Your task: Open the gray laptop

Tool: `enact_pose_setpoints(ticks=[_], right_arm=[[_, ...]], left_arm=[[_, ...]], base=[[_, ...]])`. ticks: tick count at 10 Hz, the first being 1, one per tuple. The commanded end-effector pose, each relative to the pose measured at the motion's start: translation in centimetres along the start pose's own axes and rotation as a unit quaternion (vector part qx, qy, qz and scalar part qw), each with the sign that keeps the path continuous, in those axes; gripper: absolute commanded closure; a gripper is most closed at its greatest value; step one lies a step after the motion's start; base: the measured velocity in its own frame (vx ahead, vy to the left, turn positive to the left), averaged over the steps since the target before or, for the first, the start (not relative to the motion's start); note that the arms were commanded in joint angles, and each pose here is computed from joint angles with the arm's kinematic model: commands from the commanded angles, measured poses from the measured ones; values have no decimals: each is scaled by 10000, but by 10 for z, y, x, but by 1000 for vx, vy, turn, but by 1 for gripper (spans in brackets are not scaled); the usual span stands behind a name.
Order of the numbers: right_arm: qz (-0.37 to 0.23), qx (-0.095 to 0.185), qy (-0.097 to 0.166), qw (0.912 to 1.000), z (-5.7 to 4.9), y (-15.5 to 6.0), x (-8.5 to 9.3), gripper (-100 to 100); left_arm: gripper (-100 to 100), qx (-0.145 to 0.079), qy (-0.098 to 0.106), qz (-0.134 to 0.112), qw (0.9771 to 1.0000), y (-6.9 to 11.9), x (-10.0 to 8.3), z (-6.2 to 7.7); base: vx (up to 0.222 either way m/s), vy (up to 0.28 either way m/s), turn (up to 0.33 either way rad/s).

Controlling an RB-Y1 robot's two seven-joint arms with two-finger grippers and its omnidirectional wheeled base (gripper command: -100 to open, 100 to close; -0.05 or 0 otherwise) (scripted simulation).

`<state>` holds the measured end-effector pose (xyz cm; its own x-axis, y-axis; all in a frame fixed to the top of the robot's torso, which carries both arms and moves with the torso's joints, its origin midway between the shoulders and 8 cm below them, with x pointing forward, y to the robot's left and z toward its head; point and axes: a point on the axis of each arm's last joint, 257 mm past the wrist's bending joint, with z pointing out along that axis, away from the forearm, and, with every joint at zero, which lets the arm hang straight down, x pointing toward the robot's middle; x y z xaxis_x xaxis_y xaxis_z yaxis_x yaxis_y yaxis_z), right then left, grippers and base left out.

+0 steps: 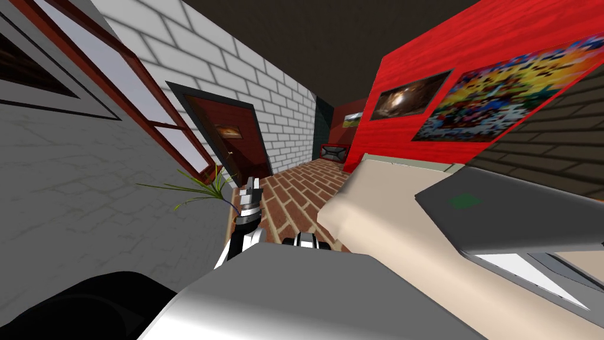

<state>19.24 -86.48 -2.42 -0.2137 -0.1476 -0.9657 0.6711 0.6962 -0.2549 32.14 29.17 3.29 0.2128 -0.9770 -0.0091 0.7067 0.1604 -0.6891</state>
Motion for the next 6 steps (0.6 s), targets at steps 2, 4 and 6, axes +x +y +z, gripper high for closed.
enact_pose_setpoints(ticks=[2, 4, 6], right_arm=[[1102, 10, 105, 9939, -2, 7, 40, 100], [1504, 6, 130, 9885, -2, 11, 54, 100], [1546, -38, 35, 9880, -1, 14, 44, 100]], left_arm=[[0, -1, 0, 0, 10000, 0, 0, 0], [0, -1, 0, 0, 10000, 0, 0, 0], [0, -1, 0, 0, 10000, 0, 0, 0]], base=[[-111, -125, 23], [-90, -101, 5], [-98, -72, 22]])
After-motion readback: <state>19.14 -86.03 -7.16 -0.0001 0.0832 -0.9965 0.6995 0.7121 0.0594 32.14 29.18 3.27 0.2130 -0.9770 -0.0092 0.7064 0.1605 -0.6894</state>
